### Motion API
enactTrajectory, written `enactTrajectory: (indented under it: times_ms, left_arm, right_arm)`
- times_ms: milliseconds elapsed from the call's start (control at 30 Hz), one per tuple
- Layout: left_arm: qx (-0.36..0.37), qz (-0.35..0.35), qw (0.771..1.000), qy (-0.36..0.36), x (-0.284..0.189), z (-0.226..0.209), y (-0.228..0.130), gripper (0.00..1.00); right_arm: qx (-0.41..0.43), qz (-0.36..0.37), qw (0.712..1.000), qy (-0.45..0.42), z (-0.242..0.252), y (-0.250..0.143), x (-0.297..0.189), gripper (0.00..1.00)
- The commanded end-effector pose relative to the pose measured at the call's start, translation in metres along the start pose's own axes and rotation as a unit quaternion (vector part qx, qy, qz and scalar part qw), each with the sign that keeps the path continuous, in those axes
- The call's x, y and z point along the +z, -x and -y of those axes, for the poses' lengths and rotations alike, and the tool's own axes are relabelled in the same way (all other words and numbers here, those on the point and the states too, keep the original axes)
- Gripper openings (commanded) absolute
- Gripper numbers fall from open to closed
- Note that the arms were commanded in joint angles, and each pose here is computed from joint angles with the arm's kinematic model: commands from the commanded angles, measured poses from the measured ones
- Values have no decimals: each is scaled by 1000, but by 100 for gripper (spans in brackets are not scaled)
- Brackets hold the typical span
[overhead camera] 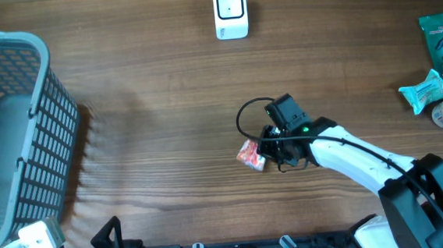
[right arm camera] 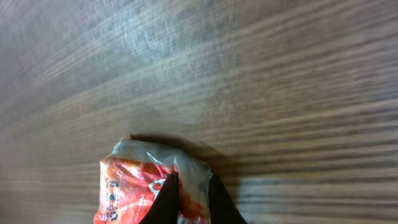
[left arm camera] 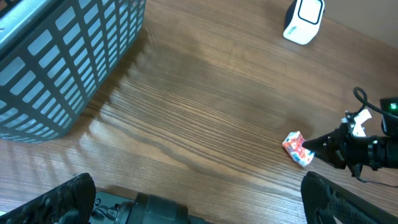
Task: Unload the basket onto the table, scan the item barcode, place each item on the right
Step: 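Grasp the tissue pack with the right gripper and lift it, then carry the tissue pack up to the white scanner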
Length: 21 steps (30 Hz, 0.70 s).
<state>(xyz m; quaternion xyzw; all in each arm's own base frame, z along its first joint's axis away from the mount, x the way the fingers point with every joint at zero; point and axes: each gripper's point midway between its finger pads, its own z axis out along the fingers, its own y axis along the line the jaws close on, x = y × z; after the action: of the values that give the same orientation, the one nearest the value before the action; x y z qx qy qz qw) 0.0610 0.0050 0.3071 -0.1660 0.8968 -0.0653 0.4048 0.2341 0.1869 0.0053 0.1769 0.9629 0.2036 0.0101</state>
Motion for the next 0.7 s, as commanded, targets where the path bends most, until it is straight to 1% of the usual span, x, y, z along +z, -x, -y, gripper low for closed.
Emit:
enactTrajectory:
  times_ms: [0, 33, 67, 100, 133, 167, 200, 233, 300, 367, 400, 433, 467, 533, 567, 600, 633, 667]
  left_arm:
    - [7, 4, 1000, 5, 0, -2, 1, 100]
    - [7, 4, 1000, 5, 0, -2, 1, 100]
    - [7, 4, 1000, 5, 0, -2, 1, 100]
    - [7, 4, 1000, 5, 0, -2, 1, 100]
    - [7, 4, 1000, 5, 0, -2, 1, 100]
    - [7, 4, 1000, 5, 0, -2, 1, 100]
    - [7, 4, 1000, 5, 0, -2, 1, 100]
    - [7, 4, 1000, 5, 0, -2, 1, 100]
    - [7, 4, 1000, 5, 0, -2, 1, 100]
    - [7, 4, 1000, 5, 0, -2, 1, 100]
    - [7, 4, 1000, 5, 0, -2, 1, 100]
    - [7, 4, 1000, 5, 0, -2, 1, 100]
    - [7, 4, 1000, 5, 0, -2, 1, 100]
    - [7, 4, 1000, 5, 0, -2, 1, 100]
    - [7, 4, 1000, 5, 0, -2, 1, 100]
    - [7, 4, 1000, 5, 0, -2, 1, 100]
    - [7, 4, 1000, 5, 0, -2, 1, 100]
    - [7, 4, 1000, 5, 0, -2, 1, 100]
  right_arm:
    - [-88, -177, 963, 185, -49, -41, -47, 4]
    - [-82, -217, 944, 236, -58, -48, -70, 4]
    - [-26, -265, 923, 278, -64, -52, -94, 4]
    - [8, -291, 910, 296, -66, -56, -104, 4]
    - [87, -326, 904, 262, -60, -63, -107, 4]
    - [143, -350, 896, 233, -55, -70, -109, 5]
    - [177, -365, 888, 217, -53, -73, -111, 4]
    - [192, -370, 885, 210, -53, -74, -111, 4]
    - [195, -370, 884, 207, -52, -75, -111, 4]
    - [193, -361, 891, 194, -48, -74, -107, 4]
    - [168, -342, 906, 185, -42, -71, -101, 4]
    - [123, -326, 913, 211, -46, -66, -100, 4]
    - [90, -312, 915, 240, -55, -60, -101, 4]
    - [-3, -244, 927, 286, -83, -35, -112, 4]
    - [-49, -184, 941, 281, -97, -15, -119, 5]
    - [-98, -56, 969, 222, -108, 27, -123, 5]
    - [-108, 53, 980, 157, -109, 64, -128, 5]
    - [-103, 134, 979, 115, -109, 92, -136, 5]
